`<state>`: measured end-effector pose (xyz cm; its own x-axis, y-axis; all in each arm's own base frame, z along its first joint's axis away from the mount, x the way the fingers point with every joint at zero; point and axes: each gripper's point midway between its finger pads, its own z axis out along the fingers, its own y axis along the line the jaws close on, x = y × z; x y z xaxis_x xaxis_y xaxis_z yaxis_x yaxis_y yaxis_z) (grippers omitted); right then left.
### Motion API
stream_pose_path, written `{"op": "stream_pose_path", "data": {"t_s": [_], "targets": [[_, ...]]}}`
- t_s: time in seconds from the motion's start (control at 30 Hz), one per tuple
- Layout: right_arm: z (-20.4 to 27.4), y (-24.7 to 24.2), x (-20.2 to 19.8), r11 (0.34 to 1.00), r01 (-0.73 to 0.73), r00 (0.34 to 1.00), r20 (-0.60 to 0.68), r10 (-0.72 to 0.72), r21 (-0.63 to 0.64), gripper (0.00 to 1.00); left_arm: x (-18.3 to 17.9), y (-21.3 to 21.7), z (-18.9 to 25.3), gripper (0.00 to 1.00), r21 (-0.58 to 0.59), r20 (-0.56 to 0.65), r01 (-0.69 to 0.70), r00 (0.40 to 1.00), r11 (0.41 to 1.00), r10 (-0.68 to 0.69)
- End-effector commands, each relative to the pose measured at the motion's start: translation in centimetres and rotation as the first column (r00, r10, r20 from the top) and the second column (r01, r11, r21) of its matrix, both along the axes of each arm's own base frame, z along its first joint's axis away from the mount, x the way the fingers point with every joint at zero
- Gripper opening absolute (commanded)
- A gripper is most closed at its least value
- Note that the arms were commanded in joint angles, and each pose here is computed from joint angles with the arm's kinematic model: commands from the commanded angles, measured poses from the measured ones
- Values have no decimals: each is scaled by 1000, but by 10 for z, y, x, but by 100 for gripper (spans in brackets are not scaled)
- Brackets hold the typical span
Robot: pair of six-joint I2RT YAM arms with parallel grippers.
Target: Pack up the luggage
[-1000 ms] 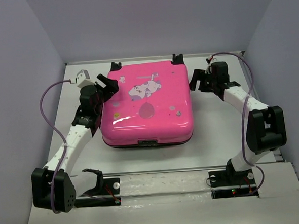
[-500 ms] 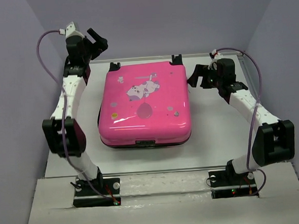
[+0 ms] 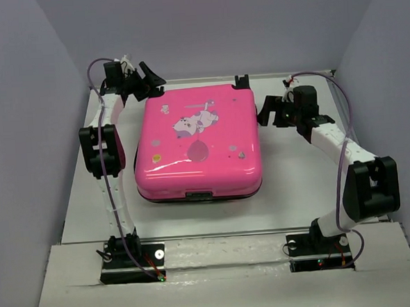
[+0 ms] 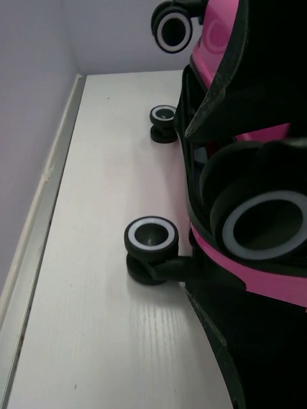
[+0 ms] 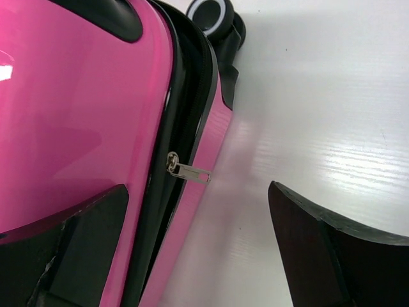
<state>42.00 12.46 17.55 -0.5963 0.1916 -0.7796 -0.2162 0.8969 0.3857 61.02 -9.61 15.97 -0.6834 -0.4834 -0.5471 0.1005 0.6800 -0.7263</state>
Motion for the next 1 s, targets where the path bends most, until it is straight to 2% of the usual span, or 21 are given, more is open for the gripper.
{"op": "stream_pose_path", "data": {"t_s": [0.0,0.13,0.17,0.27,0.37,0.47,0.5,0.57,0.6,0.8,0.97], "targets": [[-8,32,-9,990,-125,992,-11,126,67,98,-18,-46,43,99,-115,101,201,977,973,-189],[-11,37,-8,986,-140,990,-17,143,87,98,-21,-54,26,99,-180,84,215,976,960,-202],[-10,38,-7,985,-142,989,-16,144,93,98,-26,-70,27,99,-193,88,239,970,952,-226],[-11,42,-6,981,-156,987,-24,160,118,98,-25,-74,29,99,-203,96,236,971,950,-220],[-10,47,-5,975,-169,985,-19,174,146,98,-25,-75,38,91,-203,115,229,971,952,-209],[-11,49,-6,972,-171,984,-28,178,164,98,-28,-78,70,71,-225,198,247,959,943,-204],[-13,50,-6,971,-169,984,-33,177,168,98,-29,-79,79,51,-249,211,244,958,937,-194],[-9,51,-2,969,-176,984,-9,180,173,98,-36,-78,113,27,-250,269,251,946,935,-182],[-9,52,-2,969,-177,983,-9,182,174,98,-37,-77,126,6,-249,288,245,942,937,-169],[-9,53,1,967,-177,983,-5,181,181,98,-75,-86,236,6,-235,467,282,872,930,-146],[-10,54,3,966,-179,983,-7,183,186,98,-97,-92,281,6,-234,531,310,834,921,-146]]}}
